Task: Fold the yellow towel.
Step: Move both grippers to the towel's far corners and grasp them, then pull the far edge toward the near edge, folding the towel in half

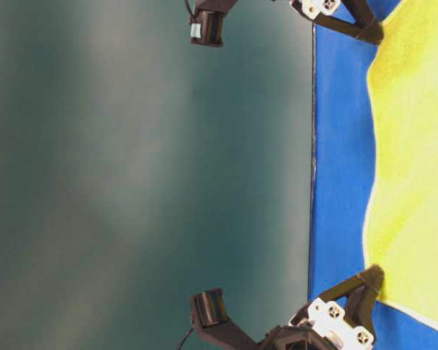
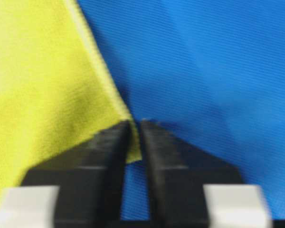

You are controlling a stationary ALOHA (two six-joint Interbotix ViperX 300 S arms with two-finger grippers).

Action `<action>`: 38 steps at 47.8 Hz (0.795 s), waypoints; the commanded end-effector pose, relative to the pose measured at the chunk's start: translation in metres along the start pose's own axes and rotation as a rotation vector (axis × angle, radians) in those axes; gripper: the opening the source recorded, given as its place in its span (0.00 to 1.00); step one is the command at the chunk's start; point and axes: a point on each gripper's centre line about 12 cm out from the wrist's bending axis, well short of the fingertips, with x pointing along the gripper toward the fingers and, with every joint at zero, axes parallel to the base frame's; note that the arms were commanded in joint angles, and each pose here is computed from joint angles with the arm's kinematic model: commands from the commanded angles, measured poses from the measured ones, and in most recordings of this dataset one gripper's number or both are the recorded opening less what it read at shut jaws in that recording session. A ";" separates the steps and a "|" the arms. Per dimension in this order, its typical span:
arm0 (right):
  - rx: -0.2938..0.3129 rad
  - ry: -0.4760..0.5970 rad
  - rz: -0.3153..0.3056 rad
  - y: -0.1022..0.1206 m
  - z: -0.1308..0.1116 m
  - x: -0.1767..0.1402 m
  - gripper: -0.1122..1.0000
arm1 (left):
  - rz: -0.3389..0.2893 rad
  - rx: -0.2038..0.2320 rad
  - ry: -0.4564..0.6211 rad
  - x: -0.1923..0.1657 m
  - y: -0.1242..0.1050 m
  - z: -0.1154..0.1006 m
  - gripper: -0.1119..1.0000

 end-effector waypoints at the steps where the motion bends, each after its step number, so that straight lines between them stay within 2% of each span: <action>1: -0.001 0.003 0.000 0.000 0.003 0.000 0.19 | -0.006 0.005 -0.005 -0.001 -0.003 0.005 0.50; 3: 0.000 0.012 0.000 0.000 0.002 0.000 0.11 | -0.009 0.007 0.000 -0.002 -0.004 0.004 0.41; 8: 0.000 0.021 -0.001 0.000 0.002 0.000 0.11 | -0.011 0.010 0.008 -0.002 -0.005 0.004 0.17; 10: 0.000 0.020 -0.001 0.000 0.003 0.000 0.11 | -0.011 0.010 0.005 -0.003 -0.005 0.005 0.12; 19: 0.005 -0.012 -0.003 -0.001 0.013 -0.006 0.11 | -0.011 0.009 -0.005 -0.009 -0.005 0.015 0.11; 29: -0.001 -0.066 -0.007 -0.002 0.031 -0.030 0.11 | -0.015 0.015 -0.032 -0.025 -0.006 0.038 0.11; 38: 0.001 -0.065 -0.009 -0.002 0.035 -0.041 0.11 | -0.016 0.077 -0.059 -0.033 -0.007 0.052 0.11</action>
